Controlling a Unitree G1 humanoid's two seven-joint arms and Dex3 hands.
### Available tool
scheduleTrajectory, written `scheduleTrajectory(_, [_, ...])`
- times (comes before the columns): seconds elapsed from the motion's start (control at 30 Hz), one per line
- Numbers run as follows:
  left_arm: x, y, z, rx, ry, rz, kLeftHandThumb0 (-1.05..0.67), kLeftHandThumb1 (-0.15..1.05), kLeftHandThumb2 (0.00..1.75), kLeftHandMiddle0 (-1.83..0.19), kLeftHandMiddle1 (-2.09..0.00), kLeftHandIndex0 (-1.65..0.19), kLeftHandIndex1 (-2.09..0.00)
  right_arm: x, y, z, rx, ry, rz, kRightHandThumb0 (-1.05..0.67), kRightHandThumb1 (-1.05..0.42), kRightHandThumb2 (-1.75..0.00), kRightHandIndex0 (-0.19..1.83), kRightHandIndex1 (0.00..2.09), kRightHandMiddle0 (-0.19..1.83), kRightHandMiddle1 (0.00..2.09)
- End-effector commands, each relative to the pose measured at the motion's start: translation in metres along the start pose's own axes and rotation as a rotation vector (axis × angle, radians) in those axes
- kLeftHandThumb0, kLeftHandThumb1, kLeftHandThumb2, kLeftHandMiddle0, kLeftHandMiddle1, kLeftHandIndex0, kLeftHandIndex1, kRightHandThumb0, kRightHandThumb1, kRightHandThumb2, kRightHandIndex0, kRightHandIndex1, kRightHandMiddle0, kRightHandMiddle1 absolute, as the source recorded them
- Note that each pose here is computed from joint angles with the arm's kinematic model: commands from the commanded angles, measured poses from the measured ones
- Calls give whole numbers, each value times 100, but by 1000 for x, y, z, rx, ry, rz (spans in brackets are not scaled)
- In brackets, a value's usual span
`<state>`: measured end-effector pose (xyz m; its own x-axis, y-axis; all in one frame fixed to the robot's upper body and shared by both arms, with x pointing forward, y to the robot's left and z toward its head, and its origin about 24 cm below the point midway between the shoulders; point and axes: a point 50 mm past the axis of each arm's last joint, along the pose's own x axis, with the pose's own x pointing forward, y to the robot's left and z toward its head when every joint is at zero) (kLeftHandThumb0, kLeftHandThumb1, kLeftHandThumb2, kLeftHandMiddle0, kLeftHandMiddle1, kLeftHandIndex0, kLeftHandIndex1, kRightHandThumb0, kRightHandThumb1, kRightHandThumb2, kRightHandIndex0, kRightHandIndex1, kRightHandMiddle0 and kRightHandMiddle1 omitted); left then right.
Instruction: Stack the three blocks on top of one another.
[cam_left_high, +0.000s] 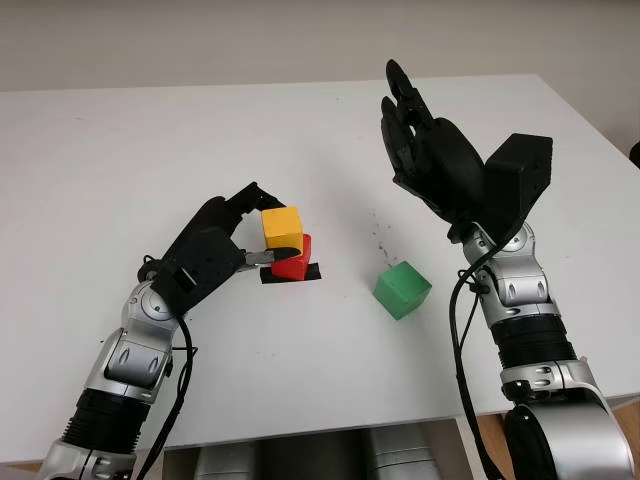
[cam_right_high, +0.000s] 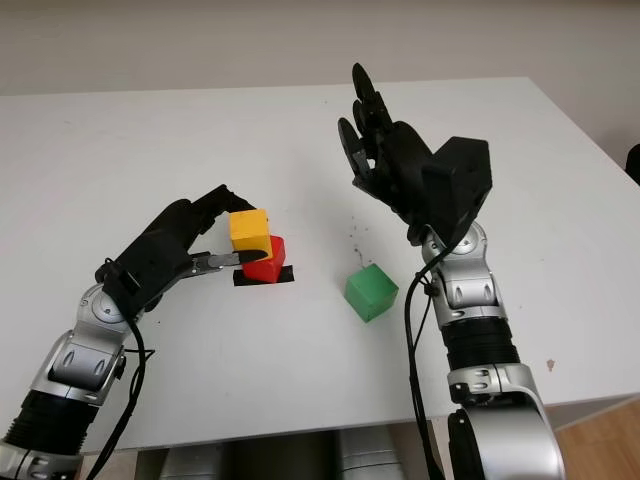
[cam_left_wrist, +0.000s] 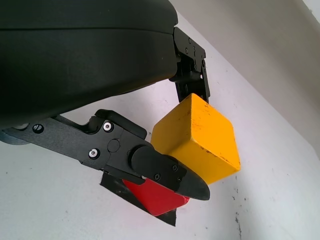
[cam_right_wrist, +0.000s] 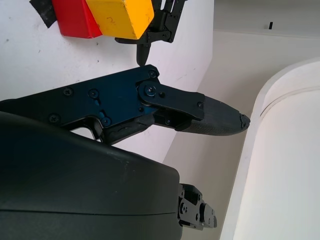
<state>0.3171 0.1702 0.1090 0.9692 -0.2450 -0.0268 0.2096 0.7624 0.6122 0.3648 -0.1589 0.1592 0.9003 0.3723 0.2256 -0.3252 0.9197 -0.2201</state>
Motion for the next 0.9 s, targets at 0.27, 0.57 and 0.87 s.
scheduleTrajectory(0.27, [2, -5, 2, -12, 3, -14, -50, 100, 5, -7, -5, -33, -150, -1, 1, 0, 13, -14, -13, -72, -105, -64, -18, 5, -18, 5])
scheduleTrajectory(0.57, [0, -4, 4, 2, 3, -75, -62, 100, 5, 17, -5, -18, -18, -2, 1, 0, 11, -6, -6, -75, -105, -65, -19, 5, -19, 4])
scheduleTrajectory(0.87, [-4, -1, 9, 9, -34, -105, -76, 97, 5, 19, 0, 12, -2, -2, 2, 0, 13, -3, -14, -73, -105, -63, -17, 6, -17, 6])
